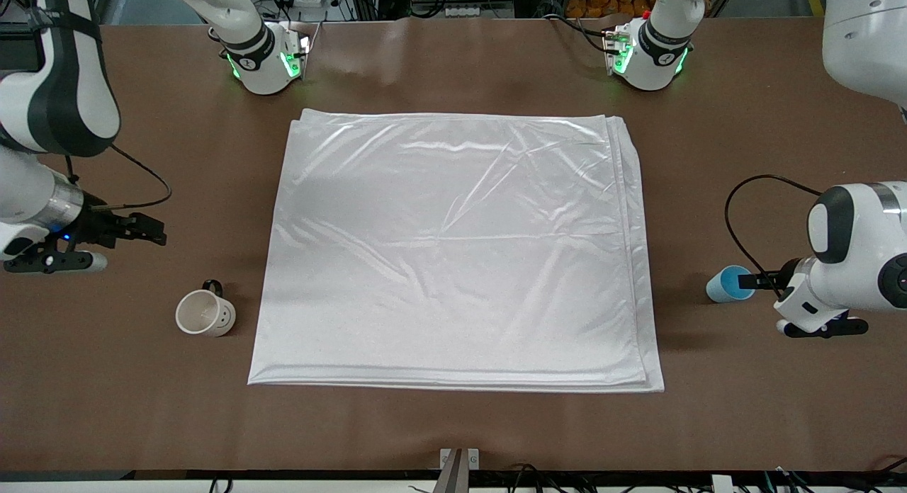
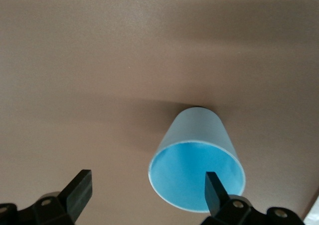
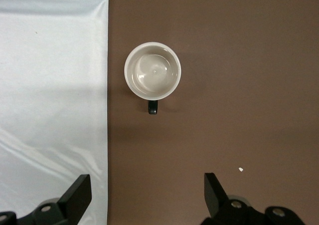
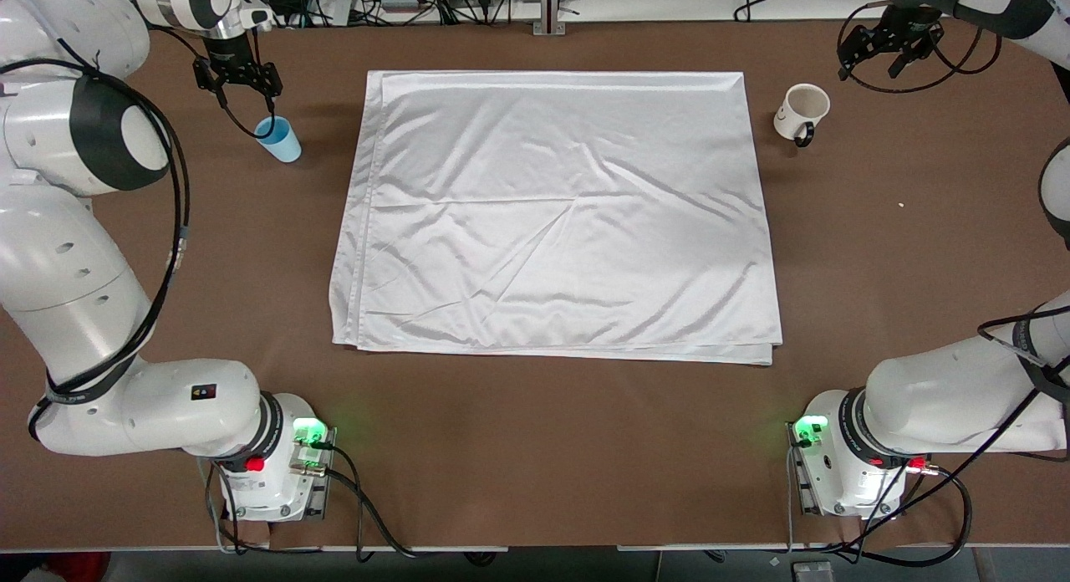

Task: Place blue cup into white mug on cloth

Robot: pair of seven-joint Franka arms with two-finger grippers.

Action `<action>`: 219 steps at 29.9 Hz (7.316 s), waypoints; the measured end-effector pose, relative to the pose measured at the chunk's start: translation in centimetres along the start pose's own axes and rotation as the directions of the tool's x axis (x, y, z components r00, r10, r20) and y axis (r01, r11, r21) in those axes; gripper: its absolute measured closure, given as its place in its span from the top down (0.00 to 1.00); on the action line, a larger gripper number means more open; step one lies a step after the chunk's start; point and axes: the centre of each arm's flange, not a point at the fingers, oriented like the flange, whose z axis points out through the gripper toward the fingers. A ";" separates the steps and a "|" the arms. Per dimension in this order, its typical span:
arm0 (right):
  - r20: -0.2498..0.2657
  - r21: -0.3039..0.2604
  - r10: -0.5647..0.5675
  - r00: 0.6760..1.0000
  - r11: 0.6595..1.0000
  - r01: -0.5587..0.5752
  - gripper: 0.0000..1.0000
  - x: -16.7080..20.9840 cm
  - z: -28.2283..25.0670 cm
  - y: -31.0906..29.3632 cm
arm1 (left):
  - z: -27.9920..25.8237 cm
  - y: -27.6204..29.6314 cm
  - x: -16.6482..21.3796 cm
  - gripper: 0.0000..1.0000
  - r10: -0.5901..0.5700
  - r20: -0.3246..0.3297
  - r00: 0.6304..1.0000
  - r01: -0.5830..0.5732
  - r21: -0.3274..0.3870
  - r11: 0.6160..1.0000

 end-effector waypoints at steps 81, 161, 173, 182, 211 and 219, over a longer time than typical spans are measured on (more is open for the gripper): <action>-0.115 0.039 0.047 0.992 0.998 -0.043 0.09 0.4 -6.1 -22.0 | -5.9 -1.6 0.5 0.09 -0.107 -0.175 0.979 0.094 -0.078 0.993; -0.214 0.075 -0.181 0.960 0.977 0.201 0.56 -13.0 8.8 -67.7 | -13.3 32.7 -8.6 0.09 -0.670 -0.026 0.742 0.652 -0.208 0.729; -0.144 -0.020 -0.184 0.972 0.983 0.183 1.00 -10.3 -3.7 -62.3 | -13.2 36.8 -11.1 0.09 -0.680 0.055 0.731 0.676 -0.197 0.710; -0.109 -0.084 -0.101 0.989 0.992 0.092 1.00 -8.9 -18.0 -52.4 | -13.3 41.1 -13.9 0.09 -0.680 0.049 0.732 0.675 -0.188 0.713; -0.083 -0.056 -0.113 0.990 0.993 0.108 1.00 -8.1 -31.9 -20.2 | -7.4 45.6 -14.8 0.09 -0.668 0.064 0.742 0.670 -0.121 0.733; -0.079 -0.039 -0.111 0.991 0.993 0.108 1.00 -7.2 -31.2 -16.1 | -6.5 45.6 -14.3 0.21 -0.664 0.066 0.745 0.667 -0.116 0.736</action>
